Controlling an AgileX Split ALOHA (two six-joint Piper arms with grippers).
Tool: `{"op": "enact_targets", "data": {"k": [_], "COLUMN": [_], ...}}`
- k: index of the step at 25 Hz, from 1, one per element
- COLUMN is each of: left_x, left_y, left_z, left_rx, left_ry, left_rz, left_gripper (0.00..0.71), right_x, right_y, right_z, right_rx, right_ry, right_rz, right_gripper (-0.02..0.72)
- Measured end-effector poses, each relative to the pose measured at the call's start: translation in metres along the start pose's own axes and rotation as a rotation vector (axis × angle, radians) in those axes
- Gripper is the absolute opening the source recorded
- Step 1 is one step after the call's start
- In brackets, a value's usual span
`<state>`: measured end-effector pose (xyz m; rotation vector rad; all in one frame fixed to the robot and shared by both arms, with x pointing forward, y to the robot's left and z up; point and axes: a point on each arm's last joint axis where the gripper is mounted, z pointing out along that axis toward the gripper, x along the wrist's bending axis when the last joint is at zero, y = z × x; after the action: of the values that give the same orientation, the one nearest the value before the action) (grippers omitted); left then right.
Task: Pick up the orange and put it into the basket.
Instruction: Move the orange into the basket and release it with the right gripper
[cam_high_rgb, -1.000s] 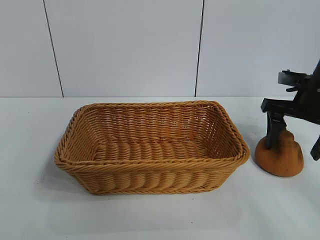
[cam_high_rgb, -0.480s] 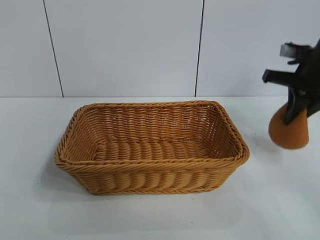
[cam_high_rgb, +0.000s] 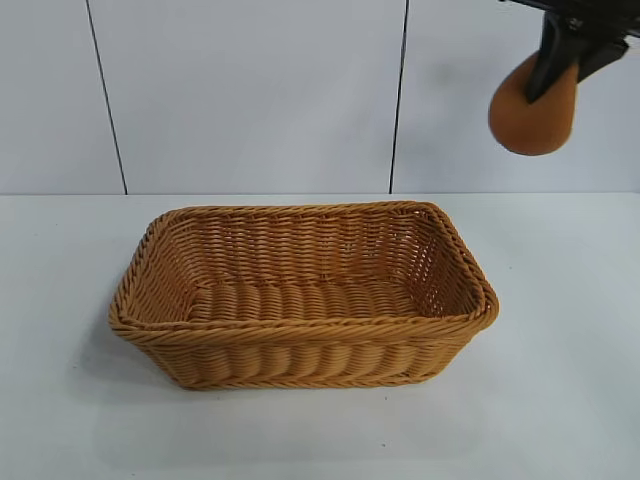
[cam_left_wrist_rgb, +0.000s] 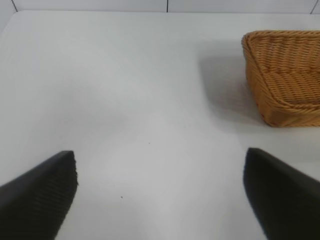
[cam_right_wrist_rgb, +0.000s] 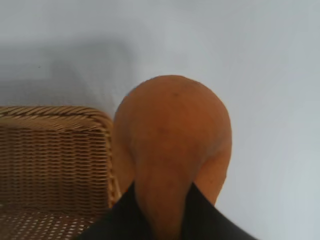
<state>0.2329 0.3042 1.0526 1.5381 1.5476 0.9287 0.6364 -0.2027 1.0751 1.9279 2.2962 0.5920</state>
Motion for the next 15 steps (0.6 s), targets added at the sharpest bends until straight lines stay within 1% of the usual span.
{"op": "enact_targets", "data": {"k": [3,6,9,12,15], "left_x": [0.0,0.0,0.0,0.0,0.0], "left_y": [0.0,0.0,0.0,0.0,0.0], "left_z": [0.0,0.0,0.0,0.0,0.0], "left_rx": [0.0,0.0,0.0,0.0,0.0], "left_ry": [0.0,0.0,0.0,0.0,0.0], "left_rz": [0.0,0.0,0.0,0.0,0.0], "left_gripper": [0.644,0.644,0.644,0.644,0.644], "right_x": [0.046,0.089,0.124,0.143,0.154], "right_y": [-0.006,-0.014,-0.023,-0.03,-0.037], "right_z": [0.008,0.013,0.02,0.038,0.068], "right_rx": [0.019,0.005,-0.002,0.031,0.084], "right_ry": [0.04,0.08,0.111,0.116,0.105], "right_rz": [-0.082,-0.168,-0.219,-0.25,-0.275], "right_gripper": [0.033,0.033,0.033,0.033,0.033]}}
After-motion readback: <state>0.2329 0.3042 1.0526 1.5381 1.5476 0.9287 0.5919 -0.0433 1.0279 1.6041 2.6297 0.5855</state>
